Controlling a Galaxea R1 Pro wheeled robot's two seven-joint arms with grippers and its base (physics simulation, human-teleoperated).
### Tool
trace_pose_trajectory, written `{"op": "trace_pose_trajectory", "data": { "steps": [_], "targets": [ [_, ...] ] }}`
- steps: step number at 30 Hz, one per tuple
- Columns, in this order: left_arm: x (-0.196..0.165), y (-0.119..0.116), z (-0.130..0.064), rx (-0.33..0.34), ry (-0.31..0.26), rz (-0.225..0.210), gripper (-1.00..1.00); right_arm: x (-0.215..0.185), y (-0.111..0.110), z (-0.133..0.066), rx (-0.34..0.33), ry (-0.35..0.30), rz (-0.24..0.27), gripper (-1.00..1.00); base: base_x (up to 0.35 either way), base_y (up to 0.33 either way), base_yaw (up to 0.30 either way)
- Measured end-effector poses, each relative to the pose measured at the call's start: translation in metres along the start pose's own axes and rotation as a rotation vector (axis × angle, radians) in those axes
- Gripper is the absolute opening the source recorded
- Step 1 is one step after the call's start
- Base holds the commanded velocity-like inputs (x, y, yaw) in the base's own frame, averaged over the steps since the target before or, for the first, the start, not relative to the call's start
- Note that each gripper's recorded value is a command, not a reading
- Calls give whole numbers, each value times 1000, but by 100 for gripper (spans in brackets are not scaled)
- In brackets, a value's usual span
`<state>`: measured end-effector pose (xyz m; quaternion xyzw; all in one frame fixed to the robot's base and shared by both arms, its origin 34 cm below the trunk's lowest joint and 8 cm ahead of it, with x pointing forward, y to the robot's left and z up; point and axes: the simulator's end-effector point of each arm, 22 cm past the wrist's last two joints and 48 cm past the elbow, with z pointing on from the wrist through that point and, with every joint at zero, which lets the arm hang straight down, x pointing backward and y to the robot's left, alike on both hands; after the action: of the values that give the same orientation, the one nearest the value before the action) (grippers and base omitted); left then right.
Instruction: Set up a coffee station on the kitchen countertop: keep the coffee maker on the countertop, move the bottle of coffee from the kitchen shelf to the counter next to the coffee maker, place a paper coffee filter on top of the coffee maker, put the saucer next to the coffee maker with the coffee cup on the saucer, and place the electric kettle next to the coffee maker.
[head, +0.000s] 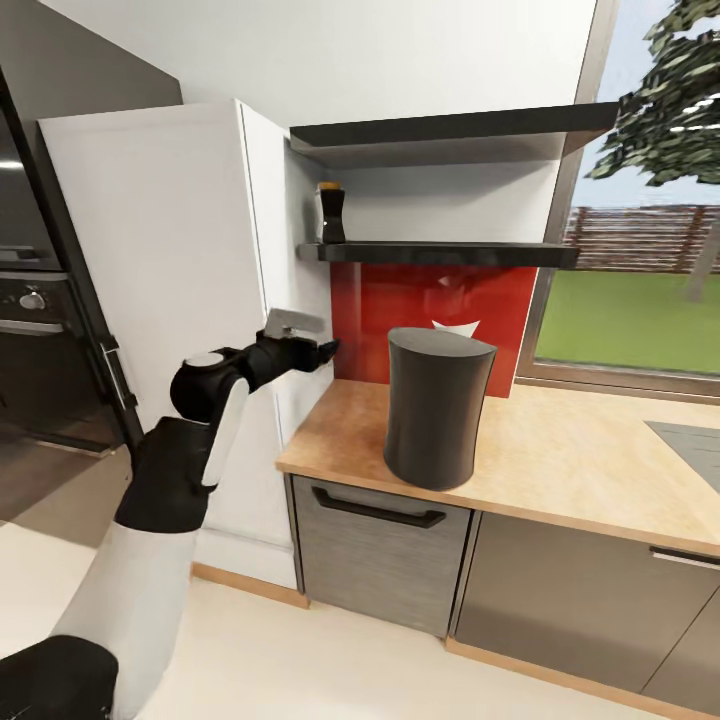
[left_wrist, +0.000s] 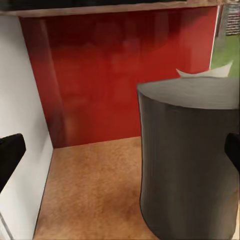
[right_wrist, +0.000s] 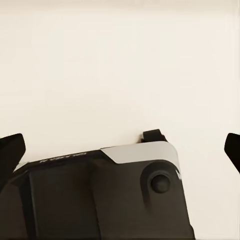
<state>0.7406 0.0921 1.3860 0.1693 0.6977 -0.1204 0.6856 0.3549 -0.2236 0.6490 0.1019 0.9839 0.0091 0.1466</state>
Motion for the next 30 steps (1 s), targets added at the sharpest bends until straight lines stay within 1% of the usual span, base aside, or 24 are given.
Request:
{"op": "trace_pose_trajectory", "data": {
  "steps": [3, 7, 10, 11, 12, 14, 15, 16, 17, 18, 19, 20, 21, 23, 24, 26, 27, 28, 29, 30],
  "targets": [
    [-49, 0, 7, 4, -14, 12, 100, 31, -7, -1, 8, 41, -9, 100, 0, 0, 0],
    [-105, -11, 20, 11, -44, 24, 100, 63, -14, -3, 16, 79, -66, 100, 0, 0, 0],
    [-149, -15, 27, -5, -67, 40, 100, 70, -15, -4, 16, 85, -98, 100, 0, 0, 0],
    [-157, -15, 28, -8, -73, 45, 100, 71, -15, -4, 15, 85, -102, 100, 0, 0, 0],
    [-178, -13, 29, -17, -86, 56, 100, 71, -15, -4, 15, 86, -105, 100, 0, 0, 0],
    [-208, -11, 27, -29, -106, 75, 100, 72, -16, -4, 15, 87, -108, 100, 0, 0, 0],
    [-215, -11, 26, -33, -110, 79, 100, 72, -16, -4, 15, 87, -108, 100, 0, 0, 0],
    [-226, -8, 26, -42, -114, 87, 100, 73, -16, -4, 15, 87, -109, 100, 0, 0, 0],
    [-243, 0, 26, -76, -116, 98, 100, 73, -16, -4, 15, 87, -109, 100, 0, 0, 0],
    [-249, 2, 25, -87, -118, 100, 100, 73, -16, -4, 15, 87, -109, 100, 0, 0, 0],
    [-261, 14, 26, -138, -116, 105, 100, 73, -15, -4, 14, 87, -110, 100, 0, 0, 0],
    [-270, 21, 25, -173, -116, 107, 100, 72, -15, -4, 13, 86, -110, 100, 0, 0, 0],
    [-275, 27, 26, -195, -121, 108, 100, 72, -15, -4, 13, 86, -109, 100, 0, 0, 0],
    [-284, 37, 29, -234, -140, 110, 100, 72, -15, -4, 14, 86, -109, 100, 0, 0, 0],
    [-285, 40, 30, -244, -145, 109, 100, 72, -15, -4, 14, 86, -109, 100, 0, 0, 0],
    [-281, 59, 42, -304, -165, 103, 100, 73, -16, -4, 15, 87, -108, 100, 0, 0, 0],
    [-278, 70, 49, -341, -186, 98, 100, 73, -16, -4, 16, 88, -108, 100, 0, 0, 0],
    [-277, 75, 52, -355, -200, 94, 100, 73, -16, -4, 16, 88, -108, 100, 0, 0, 0],
    [-274, 81, 57, -367, -227, 89, 100, 73, -17, -4, 17, 89, -108, 100, 0, 0, 0],
    [-273, 82, 60, -370, -236, 87, 100, 74, -17, -4, 17, 89, -108, 100, 0, 0, 0]
  ]
}}
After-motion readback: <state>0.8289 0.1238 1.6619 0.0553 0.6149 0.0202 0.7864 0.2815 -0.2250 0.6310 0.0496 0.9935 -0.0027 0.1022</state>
